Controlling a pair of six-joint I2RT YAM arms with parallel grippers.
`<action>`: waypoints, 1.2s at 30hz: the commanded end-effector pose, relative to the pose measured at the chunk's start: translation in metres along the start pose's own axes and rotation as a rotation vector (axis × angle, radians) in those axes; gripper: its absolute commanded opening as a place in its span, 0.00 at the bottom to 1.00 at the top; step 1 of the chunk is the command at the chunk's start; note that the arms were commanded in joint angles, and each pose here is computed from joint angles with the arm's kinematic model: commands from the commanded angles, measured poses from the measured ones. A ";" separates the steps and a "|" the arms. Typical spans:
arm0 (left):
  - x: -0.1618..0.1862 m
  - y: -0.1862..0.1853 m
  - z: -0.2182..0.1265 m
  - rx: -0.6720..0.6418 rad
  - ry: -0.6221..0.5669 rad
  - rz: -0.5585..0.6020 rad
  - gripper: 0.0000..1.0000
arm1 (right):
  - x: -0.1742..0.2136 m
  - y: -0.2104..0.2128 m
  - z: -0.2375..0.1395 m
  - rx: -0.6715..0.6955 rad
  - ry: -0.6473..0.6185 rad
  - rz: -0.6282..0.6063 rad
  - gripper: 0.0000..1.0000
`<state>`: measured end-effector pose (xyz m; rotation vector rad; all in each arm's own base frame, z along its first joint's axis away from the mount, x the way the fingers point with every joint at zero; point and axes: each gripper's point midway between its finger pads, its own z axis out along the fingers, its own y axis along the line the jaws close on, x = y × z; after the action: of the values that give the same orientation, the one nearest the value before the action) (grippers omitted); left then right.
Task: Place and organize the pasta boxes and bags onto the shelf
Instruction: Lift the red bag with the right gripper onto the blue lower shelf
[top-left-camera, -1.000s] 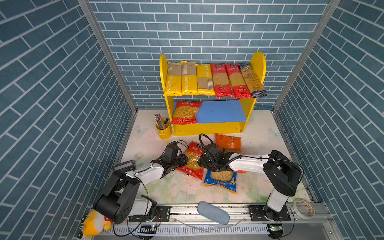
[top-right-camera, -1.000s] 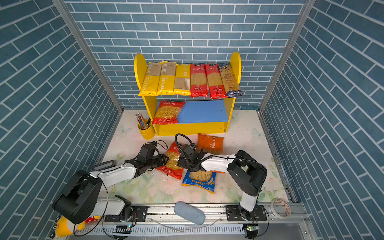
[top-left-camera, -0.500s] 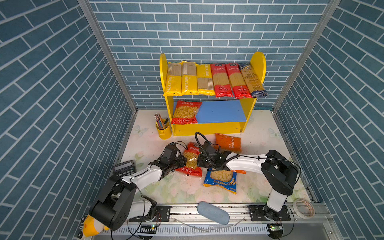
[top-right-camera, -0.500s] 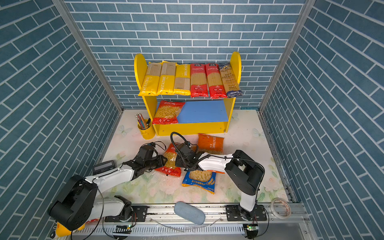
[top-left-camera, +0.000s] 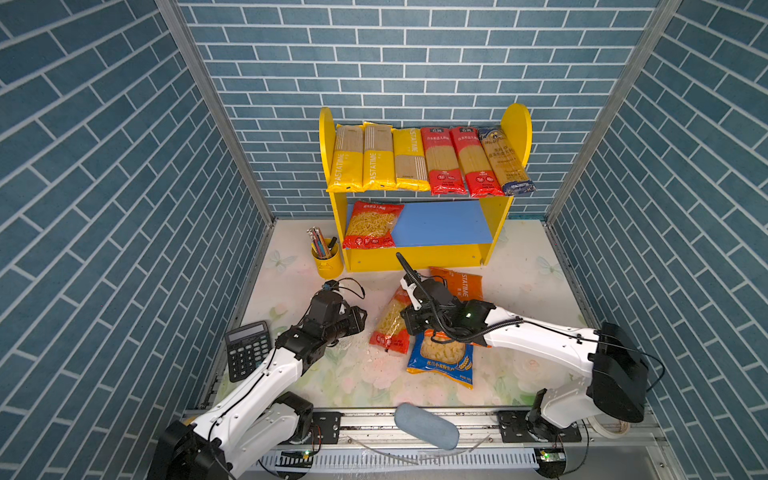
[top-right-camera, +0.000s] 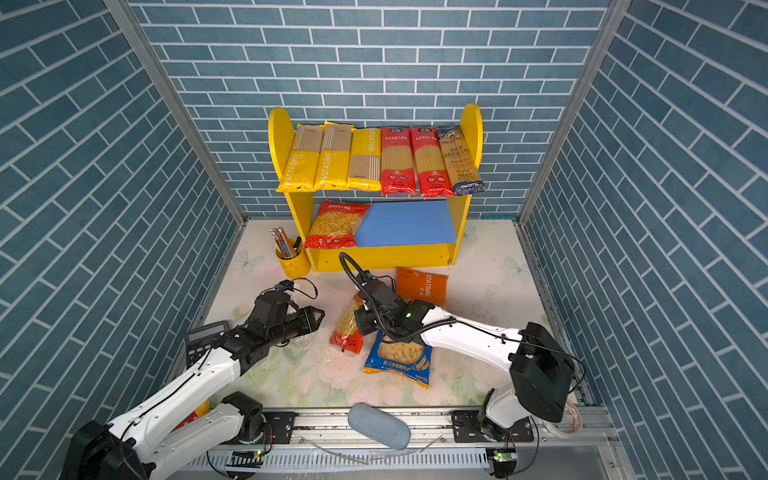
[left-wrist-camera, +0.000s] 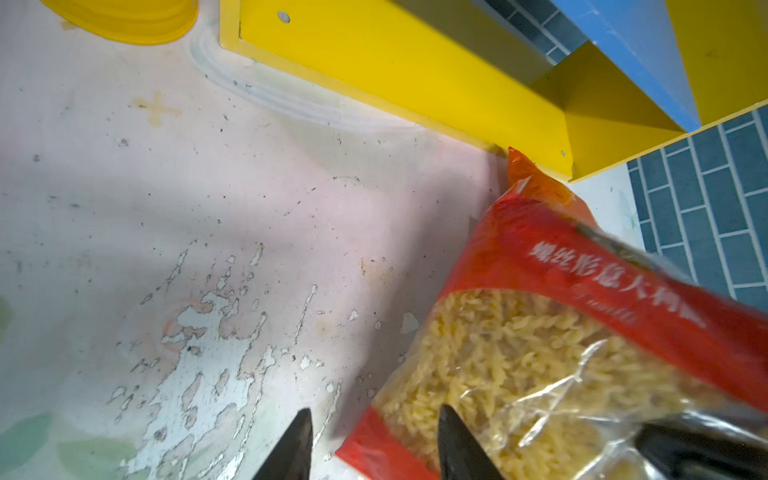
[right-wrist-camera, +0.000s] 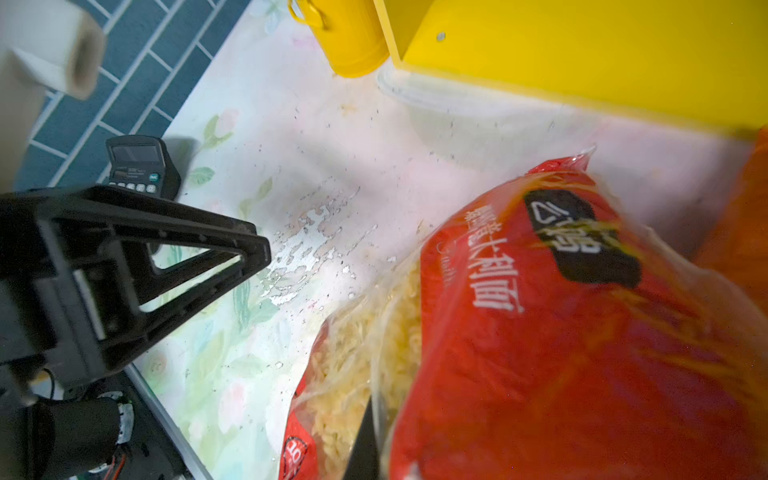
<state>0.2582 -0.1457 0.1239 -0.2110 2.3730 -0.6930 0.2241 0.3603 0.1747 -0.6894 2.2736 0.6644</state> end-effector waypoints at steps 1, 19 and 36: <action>-0.003 -0.010 -0.003 0.041 0.006 0.012 0.51 | -0.083 0.005 -0.055 0.020 -0.307 -0.183 0.00; 0.003 -0.072 0.026 0.283 -0.008 0.034 0.60 | -0.194 -0.030 -0.134 0.069 -0.704 -0.396 0.00; 0.004 -0.087 0.054 0.299 0.011 0.046 0.60 | -0.210 -0.140 -0.061 0.053 -0.736 -0.212 0.00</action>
<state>0.2802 -0.2361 0.1200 -0.0451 2.2855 -0.9942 0.4141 0.2835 0.2550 -0.5989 1.7668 0.5701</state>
